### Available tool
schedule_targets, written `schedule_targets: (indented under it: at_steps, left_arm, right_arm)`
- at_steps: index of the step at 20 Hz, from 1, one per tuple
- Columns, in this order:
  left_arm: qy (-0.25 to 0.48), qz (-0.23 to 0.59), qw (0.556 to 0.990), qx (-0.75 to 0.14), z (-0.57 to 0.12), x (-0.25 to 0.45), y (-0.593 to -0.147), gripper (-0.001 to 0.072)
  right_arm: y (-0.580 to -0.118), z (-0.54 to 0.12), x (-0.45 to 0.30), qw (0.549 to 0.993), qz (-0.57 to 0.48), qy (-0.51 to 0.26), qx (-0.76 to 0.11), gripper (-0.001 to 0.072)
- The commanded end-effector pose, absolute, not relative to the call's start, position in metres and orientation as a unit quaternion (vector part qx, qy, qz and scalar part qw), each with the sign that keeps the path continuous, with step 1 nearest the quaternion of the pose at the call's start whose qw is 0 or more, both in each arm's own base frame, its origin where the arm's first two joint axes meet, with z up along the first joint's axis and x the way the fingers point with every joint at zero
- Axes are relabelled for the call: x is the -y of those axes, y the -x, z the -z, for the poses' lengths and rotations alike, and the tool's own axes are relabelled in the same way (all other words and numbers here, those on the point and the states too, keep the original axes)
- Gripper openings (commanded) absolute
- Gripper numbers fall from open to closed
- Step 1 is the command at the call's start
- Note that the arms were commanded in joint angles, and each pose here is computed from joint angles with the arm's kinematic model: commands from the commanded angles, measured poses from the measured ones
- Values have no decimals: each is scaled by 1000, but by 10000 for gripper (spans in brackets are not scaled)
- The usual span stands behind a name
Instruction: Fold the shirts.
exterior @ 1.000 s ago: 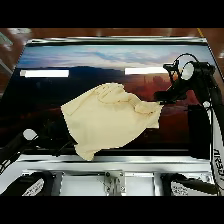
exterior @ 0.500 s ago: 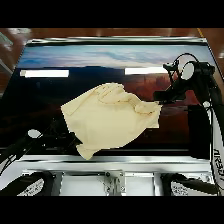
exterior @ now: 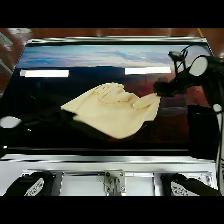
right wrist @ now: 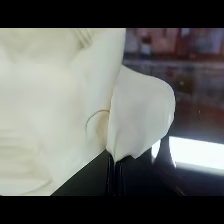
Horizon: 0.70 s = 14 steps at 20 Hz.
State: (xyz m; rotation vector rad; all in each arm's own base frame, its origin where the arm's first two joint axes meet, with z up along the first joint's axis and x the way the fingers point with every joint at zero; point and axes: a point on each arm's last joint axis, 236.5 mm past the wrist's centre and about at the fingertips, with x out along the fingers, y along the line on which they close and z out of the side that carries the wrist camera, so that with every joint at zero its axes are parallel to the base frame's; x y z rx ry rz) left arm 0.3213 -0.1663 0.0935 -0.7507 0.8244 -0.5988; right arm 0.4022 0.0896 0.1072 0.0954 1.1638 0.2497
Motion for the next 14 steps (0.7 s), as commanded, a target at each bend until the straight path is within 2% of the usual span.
schedule_targets:
  at_steps: [1, 3, 5, 7, 8, 10, 14]
  left_arm:
    - [251, 278, 919, -124, -313, 118, -318, 29]
    - [193, 225, 955, 14, -430, 84, -279, 30]
    - [118, 176, 971, 106, -507, 71, -229, 30]
    - [69, 159, 971, 163, -553, 77, -189, 30]
    - [60, 160, 970, 175, -564, 83, -176, 30]
    - [58, 175, 970, 162, -563, 95, -165, 30]
    - [62, 183, 981, 33, -502, 101, -182, 30]
  right_arm:
    - [-421, -242, -99, 925, -140, -78, -346, 60]
    - [-401, -360, -88, 972, -134, -93, -170, 60]
    - [-353, -458, -73, 987, -128, -100, -14, 59]
    - [-302, -515, -58, 986, -117, -88, 86, 59]
    - [-282, -527, -53, 985, -111, -81, 107, 59]
    - [-249, -537, -44, 985, -97, -63, 127, 59]
    - [-200, -554, -23, 984, -59, -30, 167, 59]
